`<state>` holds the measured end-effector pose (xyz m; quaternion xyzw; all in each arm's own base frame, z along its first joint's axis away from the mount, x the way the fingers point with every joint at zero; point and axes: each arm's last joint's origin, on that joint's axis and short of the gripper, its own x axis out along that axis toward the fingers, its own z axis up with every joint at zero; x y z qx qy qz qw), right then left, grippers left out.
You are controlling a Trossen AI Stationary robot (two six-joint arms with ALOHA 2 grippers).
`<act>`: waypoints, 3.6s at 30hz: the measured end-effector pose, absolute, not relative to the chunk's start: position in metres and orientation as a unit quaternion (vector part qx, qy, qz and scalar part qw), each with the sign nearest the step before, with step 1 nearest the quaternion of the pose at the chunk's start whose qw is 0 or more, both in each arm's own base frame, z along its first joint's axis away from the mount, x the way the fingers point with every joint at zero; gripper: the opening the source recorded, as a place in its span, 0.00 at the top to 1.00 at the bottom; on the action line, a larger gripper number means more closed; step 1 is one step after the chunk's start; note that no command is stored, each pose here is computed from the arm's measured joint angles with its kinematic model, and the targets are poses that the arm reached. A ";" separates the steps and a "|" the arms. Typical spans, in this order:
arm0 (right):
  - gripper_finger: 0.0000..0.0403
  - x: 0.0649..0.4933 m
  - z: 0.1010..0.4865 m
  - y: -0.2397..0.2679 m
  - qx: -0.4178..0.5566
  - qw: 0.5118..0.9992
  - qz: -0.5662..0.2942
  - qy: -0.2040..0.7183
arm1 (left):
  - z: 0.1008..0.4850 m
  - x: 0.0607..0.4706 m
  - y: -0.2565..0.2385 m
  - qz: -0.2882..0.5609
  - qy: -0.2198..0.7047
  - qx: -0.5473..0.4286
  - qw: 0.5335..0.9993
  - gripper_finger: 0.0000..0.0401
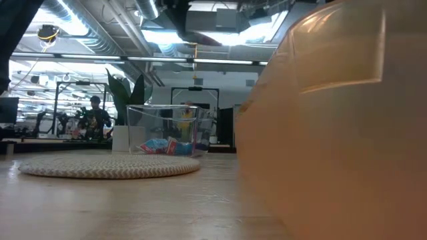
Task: Pick and place Granola Bars by type
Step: Put the red granola bar into the transparent bin, then put the blue granola bar into the red bin
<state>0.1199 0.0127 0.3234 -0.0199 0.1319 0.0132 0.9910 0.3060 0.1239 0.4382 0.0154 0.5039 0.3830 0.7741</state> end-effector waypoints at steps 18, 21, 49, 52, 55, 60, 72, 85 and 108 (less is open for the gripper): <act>0.40 0.118 0.317 0.013 -0.021 0.986 0.013 0.164 | 0.375 0.301 0.173 0.370 0.586 -0.077 0.716 0.99; 0.40 0.118 0.317 0.013 -0.022 0.986 0.013 0.164 | 0.350 0.305 0.174 0.354 0.610 -0.087 0.704 1.00; 0.40 0.117 0.314 0.012 -0.026 0.983 0.014 0.180 | 0.234 0.308 0.177 0.325 0.616 -0.158 0.701 0.99; 0.40 0.117 0.315 0.012 -0.025 0.983 0.014 0.179 | 0.231 0.306 0.177 0.324 0.618 -0.159 0.699 0.99; 0.40 0.117 0.315 0.012 -0.025 0.983 0.014 0.179 | 0.229 0.306 0.176 0.321 0.619 -0.162 0.699 0.99; 0.40 0.117 0.315 0.012 -0.023 0.984 0.013 0.178 | 0.230 0.307 0.177 0.325 0.615 -0.164 0.699 0.98; 0.40 0.117 0.315 0.012 -0.023 0.984 0.014 0.178 | 0.231 0.306 0.173 0.322 0.620 -0.159 0.697 0.78; 0.40 0.117 0.315 0.012 -0.015 0.984 0.013 0.179 | 0.303 0.288 0.132 0.280 0.529 -0.151 0.787 0.69; 0.40 0.119 0.319 0.013 0.072 0.985 -0.001 0.157 | 0.373 0.194 0.039 0.167 0.296 -0.118 0.933 0.72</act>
